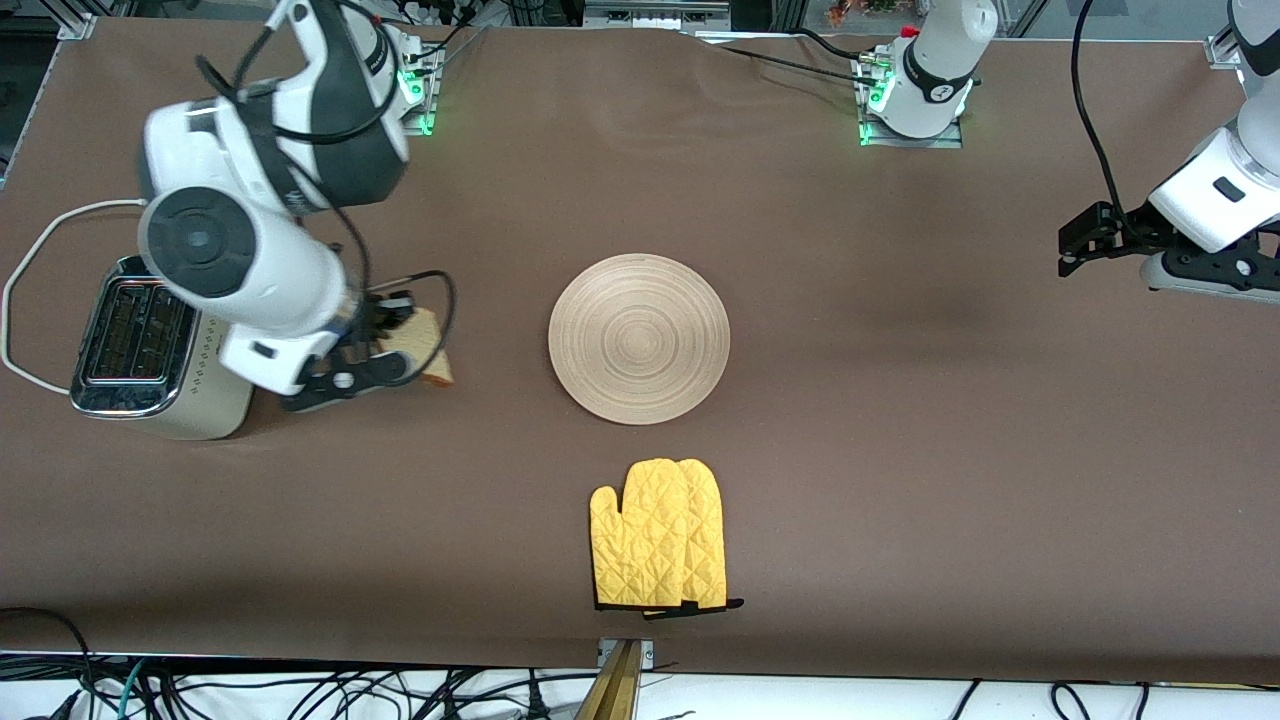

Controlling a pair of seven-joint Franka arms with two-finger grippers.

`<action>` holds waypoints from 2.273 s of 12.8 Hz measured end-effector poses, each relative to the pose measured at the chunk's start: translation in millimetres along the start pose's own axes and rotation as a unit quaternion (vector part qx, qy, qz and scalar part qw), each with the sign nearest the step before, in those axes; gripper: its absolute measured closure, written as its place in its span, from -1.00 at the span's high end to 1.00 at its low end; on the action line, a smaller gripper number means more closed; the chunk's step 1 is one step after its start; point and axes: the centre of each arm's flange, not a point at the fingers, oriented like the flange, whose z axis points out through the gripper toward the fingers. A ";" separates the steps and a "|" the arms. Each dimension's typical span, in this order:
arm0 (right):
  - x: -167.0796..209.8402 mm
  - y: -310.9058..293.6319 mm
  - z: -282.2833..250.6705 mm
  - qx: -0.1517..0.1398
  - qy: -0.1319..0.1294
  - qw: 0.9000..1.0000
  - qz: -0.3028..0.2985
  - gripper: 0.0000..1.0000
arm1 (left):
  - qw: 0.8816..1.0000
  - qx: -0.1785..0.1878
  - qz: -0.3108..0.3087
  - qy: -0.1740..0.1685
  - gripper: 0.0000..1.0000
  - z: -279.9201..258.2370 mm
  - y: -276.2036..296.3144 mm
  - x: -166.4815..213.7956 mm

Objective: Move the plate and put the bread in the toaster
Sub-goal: 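Carry the bread slice to the toaster with the right gripper, then align the held bread above a toaster slot with the right gripper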

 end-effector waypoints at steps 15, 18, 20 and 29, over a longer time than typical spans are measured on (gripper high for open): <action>-110.7 330.6 43.7 -0.143 -0.141 0.963 0.177 -0.83 | 1.000 0.000 0.000 0.000 1.00 0.0 0.0 0.0; -104.1 347.4 60.1 -0.154 -0.139 0.963 0.175 -0.83 | 1.000 0.000 0.000 0.000 1.00 0.0 0.0 0.0; -97.3 345.1 66.6 -0.159 -0.141 0.962 0.170 -0.83 | 1.000 0.000 0.000 0.000 1.00 0.0 0.0 0.0; -66.5 327.3 76.8 -0.180 -0.117 0.966 0.140 -0.83 | 1.000 0.000 0.000 0.000 1.00 0.0 0.0 0.0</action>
